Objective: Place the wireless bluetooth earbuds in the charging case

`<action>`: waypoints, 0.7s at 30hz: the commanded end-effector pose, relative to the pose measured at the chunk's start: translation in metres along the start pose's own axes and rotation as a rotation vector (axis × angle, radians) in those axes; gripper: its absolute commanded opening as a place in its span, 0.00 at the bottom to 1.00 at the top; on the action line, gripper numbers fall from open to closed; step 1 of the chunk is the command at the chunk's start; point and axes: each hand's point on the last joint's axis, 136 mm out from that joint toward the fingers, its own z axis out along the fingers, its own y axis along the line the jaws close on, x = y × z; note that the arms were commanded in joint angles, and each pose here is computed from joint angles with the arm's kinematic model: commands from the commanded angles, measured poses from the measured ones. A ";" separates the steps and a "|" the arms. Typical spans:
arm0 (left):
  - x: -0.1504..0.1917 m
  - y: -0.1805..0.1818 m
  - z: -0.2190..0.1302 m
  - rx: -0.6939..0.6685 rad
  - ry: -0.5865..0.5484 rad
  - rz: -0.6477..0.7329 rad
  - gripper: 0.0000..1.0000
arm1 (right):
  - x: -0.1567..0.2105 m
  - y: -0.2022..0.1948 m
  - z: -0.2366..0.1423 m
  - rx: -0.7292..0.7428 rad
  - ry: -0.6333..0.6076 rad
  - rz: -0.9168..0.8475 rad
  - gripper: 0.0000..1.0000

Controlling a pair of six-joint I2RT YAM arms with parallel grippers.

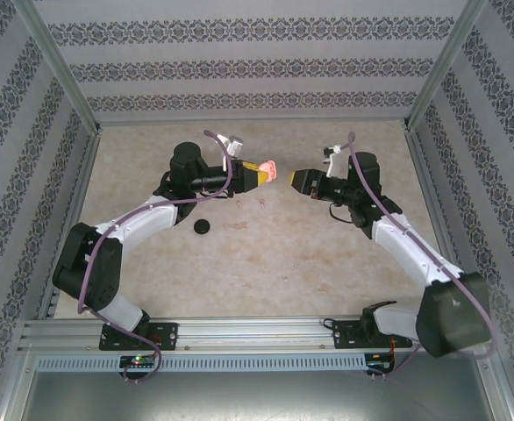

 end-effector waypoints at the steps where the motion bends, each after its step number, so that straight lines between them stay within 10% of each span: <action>1: -0.006 -0.012 0.000 0.038 -0.025 0.032 0.00 | -0.008 0.036 -0.002 -0.074 -0.020 -0.083 0.48; 21: -0.006 -0.018 0.002 0.053 -0.017 0.040 0.00 | -0.019 0.032 0.031 -0.040 -0.014 -0.090 0.38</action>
